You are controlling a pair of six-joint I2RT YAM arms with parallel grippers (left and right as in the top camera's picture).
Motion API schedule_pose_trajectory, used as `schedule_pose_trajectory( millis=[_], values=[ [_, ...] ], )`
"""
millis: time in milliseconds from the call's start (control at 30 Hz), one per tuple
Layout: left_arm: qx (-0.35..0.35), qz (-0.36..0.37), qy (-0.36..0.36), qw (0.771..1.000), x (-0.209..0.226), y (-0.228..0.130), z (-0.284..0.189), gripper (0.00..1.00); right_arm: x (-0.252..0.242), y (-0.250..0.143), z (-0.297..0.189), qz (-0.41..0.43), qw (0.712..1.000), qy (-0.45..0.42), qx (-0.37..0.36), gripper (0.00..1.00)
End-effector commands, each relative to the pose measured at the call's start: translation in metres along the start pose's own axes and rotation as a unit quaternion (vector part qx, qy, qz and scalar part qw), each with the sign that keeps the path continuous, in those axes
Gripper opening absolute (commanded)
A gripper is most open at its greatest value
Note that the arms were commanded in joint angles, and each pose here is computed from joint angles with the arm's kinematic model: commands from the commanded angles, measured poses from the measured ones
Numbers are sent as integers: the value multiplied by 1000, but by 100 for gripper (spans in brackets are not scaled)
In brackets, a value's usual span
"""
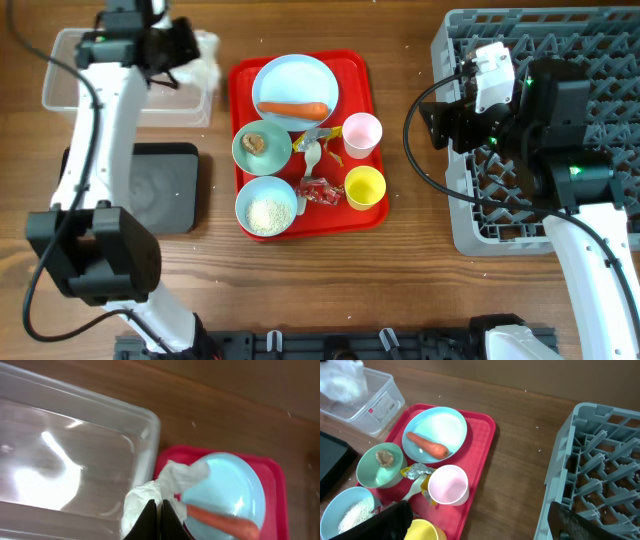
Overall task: Sort waste into correct bins and load items into the dishwasher rack
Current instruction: 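Grasp the yellow wrapper with the left gripper and drop it in the clear bin, then grasp another wrapper with the left gripper and drop it in the clear bin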
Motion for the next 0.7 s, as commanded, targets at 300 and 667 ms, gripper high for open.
schedule_pose_trajectory(
  millis=[300, 667],
  values=[
    [-20, -30, 70, 997, 41, 9, 14, 100, -2, 5, 1, 14, 1000, -4, -4, 88],
    [191, 251, -117, 942, -170, -129, 46, 93, -2, 3, 1, 17, 1000, -4, 3, 88]
  ],
)
Point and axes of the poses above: each gripper's point midway between its finger pads, its own z axis out along the fingers, its own x axis along the line the jaws close on, y = z × x, the point moved 8 cm from there along -z, back along the fingers, and after that the axes turned 7 degrees about z, right-handed, at the moved point
